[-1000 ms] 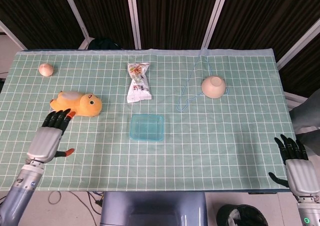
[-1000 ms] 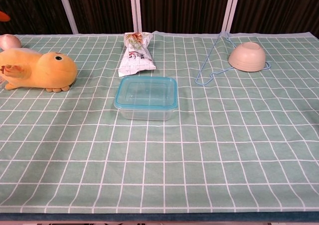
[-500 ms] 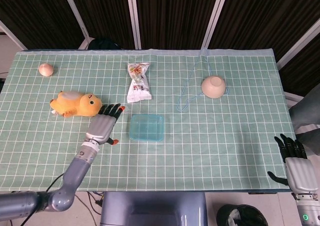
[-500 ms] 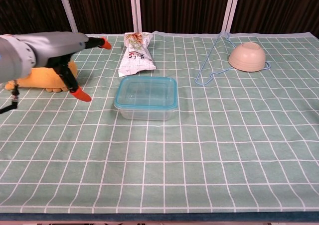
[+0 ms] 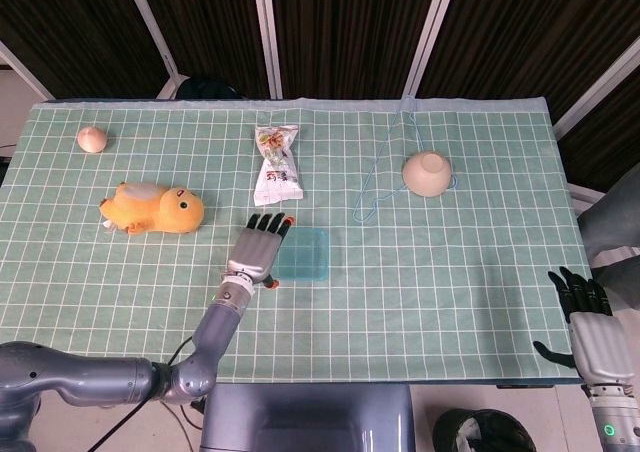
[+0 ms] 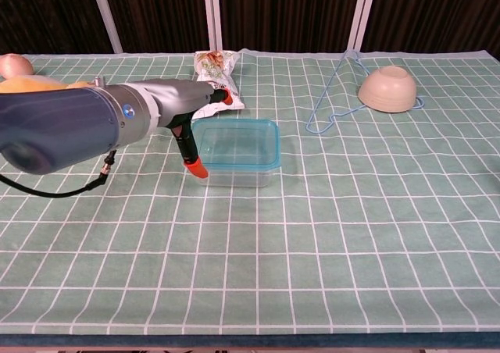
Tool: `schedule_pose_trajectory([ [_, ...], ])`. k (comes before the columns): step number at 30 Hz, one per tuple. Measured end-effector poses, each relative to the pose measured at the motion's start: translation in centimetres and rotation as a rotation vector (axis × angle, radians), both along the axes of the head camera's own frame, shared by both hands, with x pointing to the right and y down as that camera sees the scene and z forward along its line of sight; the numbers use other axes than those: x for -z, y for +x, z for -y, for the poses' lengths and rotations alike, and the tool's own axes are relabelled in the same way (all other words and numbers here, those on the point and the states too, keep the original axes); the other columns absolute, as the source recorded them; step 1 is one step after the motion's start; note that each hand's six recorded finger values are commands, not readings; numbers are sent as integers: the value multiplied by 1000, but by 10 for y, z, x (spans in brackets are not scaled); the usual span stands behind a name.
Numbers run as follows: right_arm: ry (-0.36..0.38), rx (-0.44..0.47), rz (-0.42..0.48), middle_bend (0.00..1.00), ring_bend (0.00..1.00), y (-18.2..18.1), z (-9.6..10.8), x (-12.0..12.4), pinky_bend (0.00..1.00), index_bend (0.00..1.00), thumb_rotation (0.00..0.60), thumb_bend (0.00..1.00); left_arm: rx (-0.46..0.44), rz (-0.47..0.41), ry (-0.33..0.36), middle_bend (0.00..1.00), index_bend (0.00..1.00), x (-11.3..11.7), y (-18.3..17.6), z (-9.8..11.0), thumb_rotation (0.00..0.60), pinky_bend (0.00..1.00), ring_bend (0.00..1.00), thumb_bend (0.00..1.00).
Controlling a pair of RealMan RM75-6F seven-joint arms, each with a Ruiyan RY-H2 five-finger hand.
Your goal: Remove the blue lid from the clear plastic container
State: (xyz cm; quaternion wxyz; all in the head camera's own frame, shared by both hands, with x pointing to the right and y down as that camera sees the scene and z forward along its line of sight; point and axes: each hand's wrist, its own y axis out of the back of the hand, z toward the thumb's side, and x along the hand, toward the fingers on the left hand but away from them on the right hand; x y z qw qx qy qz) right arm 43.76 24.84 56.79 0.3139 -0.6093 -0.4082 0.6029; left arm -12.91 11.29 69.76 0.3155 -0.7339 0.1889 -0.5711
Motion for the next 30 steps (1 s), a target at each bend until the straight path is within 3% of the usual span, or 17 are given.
schedule_pose_trajectory([
  [7, -1, -8, 2, 0, 0, 0, 1, 0, 0, 0, 600, 216, 0, 23, -41, 0, 0, -16, 15, 0, 600, 67, 0, 0],
  [10, -3, -10, 5, 0, 0, -1, 1, 0, 0, 0, 600, 216, -2, 32, -50, 26, 0, -21, 21, 2, 600, 177, 45, 3],
  [13, -4, -8, 5, 0, 0, -1, 1, 0, 0, 0, 600, 216, -7, 30, -45, 168, 67, -24, 28, 4, 600, 357, 199, 38],
  [15, -5, -9, 6, 0, 0, -1, 0, 0, 0, 0, 600, 216, -16, 23, -32, 232, 141, -24, 32, 5, 600, 403, 256, 57],
  [17, -5, -11, 7, 0, 0, -1, 0, 0, 0, 0, 600, 216, -31, 13, -12, 263, 192, -24, 36, 7, 600, 410, 282, 66],
  [24, -9, -6, 5, 0, 0, -2, 0, 0, 0, 0, 600, 215, -133, -37, 52, 263, 201, -22, 49, 4, 600, 411, 285, 66],
  [30, -21, 22, 8, 0, 0, -13, -1, -3, 0, 0, 600, 215, -257, -99, 36, 263, 201, -22, 56, -8, 600, 411, 285, 66],
])
